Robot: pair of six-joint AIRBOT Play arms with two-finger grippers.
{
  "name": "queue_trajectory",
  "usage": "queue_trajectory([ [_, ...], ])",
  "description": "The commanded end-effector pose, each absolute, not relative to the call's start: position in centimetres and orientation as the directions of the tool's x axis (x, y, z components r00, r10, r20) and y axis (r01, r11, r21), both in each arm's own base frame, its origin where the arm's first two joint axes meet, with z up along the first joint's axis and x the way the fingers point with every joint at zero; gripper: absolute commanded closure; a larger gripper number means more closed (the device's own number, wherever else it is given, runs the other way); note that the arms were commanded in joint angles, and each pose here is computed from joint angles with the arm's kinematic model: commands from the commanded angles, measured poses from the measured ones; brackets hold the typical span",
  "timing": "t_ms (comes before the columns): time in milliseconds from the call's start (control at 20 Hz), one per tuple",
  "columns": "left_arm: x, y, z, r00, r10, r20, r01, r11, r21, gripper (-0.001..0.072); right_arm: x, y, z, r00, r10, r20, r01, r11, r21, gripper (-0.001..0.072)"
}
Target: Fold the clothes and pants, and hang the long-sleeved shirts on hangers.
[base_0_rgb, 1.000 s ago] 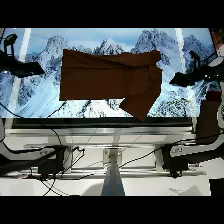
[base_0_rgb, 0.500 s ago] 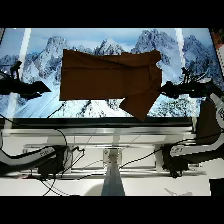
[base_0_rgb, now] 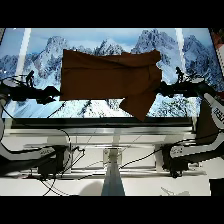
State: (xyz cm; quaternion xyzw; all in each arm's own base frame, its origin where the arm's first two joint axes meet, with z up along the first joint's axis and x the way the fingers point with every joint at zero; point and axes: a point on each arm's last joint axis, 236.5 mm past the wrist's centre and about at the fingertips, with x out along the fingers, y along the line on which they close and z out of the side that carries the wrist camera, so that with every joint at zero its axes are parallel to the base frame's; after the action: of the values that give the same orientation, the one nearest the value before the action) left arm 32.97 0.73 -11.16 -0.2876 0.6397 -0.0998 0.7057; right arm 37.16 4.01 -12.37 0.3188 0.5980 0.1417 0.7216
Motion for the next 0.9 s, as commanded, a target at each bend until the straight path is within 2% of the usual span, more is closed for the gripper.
queue_trajectory([
  [0, 34.0, -1.5, -12.8, 0.166, -0.547, -0.820, -0.197, 0.797, -0.572, 0.0232, 37.3, 4.1, -12.3, 0.249, 0.585, -0.772, 0.175, 0.756, 0.630, 0.0698],
  [50, 34.1, -2.0, -12.9, 0.166, -0.556, -0.815, -0.198, 0.791, -0.580, 0.0429, 37.3, 4.1, -12.3, 0.250, 0.585, -0.771, 0.174, 0.756, 0.630, 0.0698],
  [100, 34.1, -2.3, -12.9, 0.159, -0.559, -0.814, -0.180, 0.794, -0.581, 0.0526, 37.3, 4.3, -12.0, 0.245, 0.592, -0.768, 0.169, 0.754, 0.635, 0.0698],
  [150, 34.0, -2.6, -12.7, 0.155, -0.568, -0.808, -0.154, 0.794, -0.588, 0.0559, 37.4, 4.4, -11.7, 0.241, 0.600, -0.763, 0.160, 0.750, 0.641, 0.0698],
  [200, 34.1, -2.9, -12.2, 0.153, -0.584, -0.797, -0.136, 0.786, -0.602, 0.0689, 37.6, 4.6, -11.1, 0.235, 0.613, -0.755, 0.145, 0.746, 0.650, 0.0698],
  [350, 35.4, -3.5, -9.2, 0.160, -0.629, -0.761, -0.051, 0.764, -0.643, 0.0691, 39.0, 5.0, -7.9, 0.235, 0.647, -0.725, 0.061, 0.735, 0.675, 0.0699],
  [500, 39.1, -2.6, -2.3, 0.265, -0.609, -0.747, 0.093, 0.788, -0.609, 0.0692, 41.4, 4.8, -1.4, 0.315, 0.644, -0.697, -0.076, 0.749, 0.658, 0.0699],
  [700, 43.7, -0.8, 13.5, 0.581, -0.490, -0.650, 0.296, 0.871, -0.392, 0.0691, 43.3, 4.7, 13.2, 0.553, 0.593, -0.585, -0.296, 0.796, 0.527, 0.0699],
  [850, 43.2, -0.1, 27.7, 0.829, -0.362, -0.425, 0.324, 0.932, -0.162, 0.0691, 40.9, 6.1, 26.8, 0.719, 0.568, -0.400, -0.445, 0.819, 0.364, 0.0698],
])
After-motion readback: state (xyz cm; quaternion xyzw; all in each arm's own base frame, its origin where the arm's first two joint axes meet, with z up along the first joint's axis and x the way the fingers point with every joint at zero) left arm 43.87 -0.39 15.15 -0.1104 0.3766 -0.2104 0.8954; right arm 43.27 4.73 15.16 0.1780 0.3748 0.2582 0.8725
